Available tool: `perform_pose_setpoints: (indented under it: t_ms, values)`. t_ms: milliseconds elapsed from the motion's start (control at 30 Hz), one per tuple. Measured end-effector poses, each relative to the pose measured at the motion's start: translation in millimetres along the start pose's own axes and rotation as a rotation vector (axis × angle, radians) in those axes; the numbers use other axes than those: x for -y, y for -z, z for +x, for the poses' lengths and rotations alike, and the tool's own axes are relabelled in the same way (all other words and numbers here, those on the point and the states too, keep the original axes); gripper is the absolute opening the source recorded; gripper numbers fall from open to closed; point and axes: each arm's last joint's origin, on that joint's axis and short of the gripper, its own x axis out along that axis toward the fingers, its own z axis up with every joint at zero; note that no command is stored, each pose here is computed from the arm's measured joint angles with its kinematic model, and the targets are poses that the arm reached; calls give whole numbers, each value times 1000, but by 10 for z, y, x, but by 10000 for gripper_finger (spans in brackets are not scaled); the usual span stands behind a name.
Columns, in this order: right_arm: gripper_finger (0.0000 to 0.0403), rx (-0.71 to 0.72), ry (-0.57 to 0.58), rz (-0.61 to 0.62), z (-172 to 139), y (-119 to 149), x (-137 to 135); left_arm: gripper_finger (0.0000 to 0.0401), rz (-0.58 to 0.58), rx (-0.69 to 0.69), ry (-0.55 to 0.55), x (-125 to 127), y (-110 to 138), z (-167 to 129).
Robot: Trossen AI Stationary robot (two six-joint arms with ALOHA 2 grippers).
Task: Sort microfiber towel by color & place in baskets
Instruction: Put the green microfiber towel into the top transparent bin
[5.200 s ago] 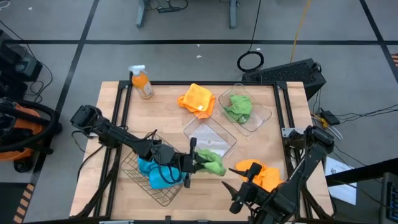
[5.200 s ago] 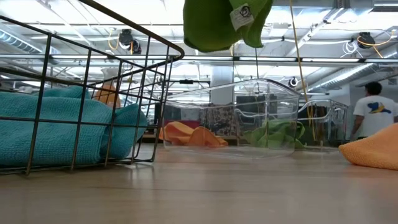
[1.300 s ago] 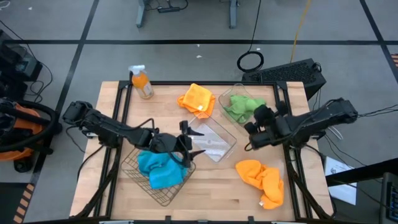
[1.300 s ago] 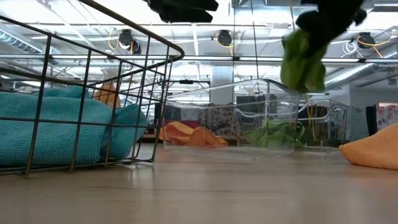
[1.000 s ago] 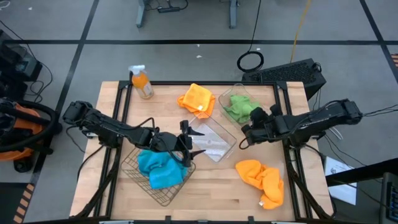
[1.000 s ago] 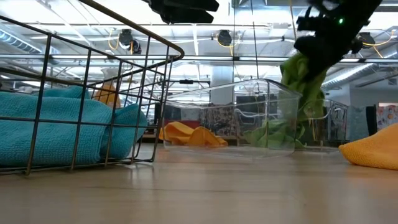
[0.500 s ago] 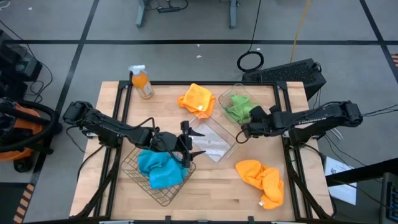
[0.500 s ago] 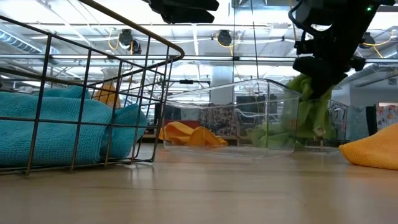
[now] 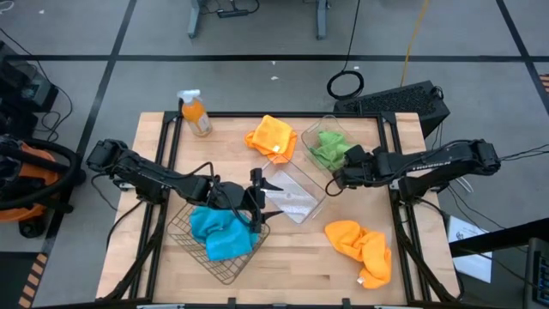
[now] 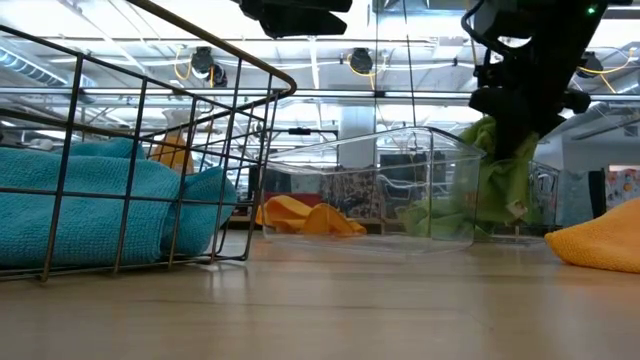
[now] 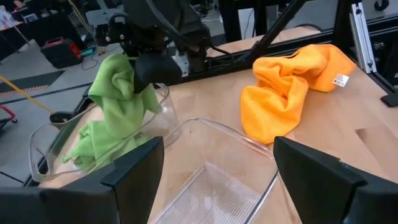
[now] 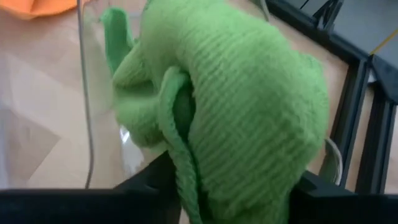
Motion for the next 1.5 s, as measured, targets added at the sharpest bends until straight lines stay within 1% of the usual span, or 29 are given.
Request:
perform_pose_setpoints:
  t_ms: [133, 233, 467, 800, 933, 1033, 1167, 1300, 1400, 1433, 1500]
  values:
    - [185, -40, -21, -11, -90, -37, 3, 308, 0, -1, 0, 0, 1, 0]
    - [196, -49, -48, -18, -166, -59, -16, 309, 0, 0, 0, 0, -1, 0]
    - [201, -53, -57, -2, -294, -104, -9, 309, 0, 0, 1, 4, 0, 0]
    - [229, -54, -55, -18, -298, -105, -5, 309, 1, -7, 2, 5, 5, 0]
    - [227, -84, -88, -14, -302, -102, -21, 309, 2, -9, 2, 5, 7, 1]
    - [206, -93, -132, 7, -306, -114, -57, 309, 3, -9, 2, 5, 8, 1]
    - [155, -80, -157, 6, -308, -131, -82, 309, 2, -9, 2, 5, 8, 1]
    - [82, -84, -139, 4, -271, -153, -67, 309, 1, -5, 16, 9, 6, 1]
    - [24, -94, -101, -17, -190, -141, -60, 309, 0, -4, 23, 11, 5, 1]
    - [12, -89, -86, -23, -163, -143, -60, 309, 0, -3, 25, 12, 4, 1]
    - [9, -75, -48, -22, -107, -145, -48, 309, 0, -3, 26, 12, 4, 1]
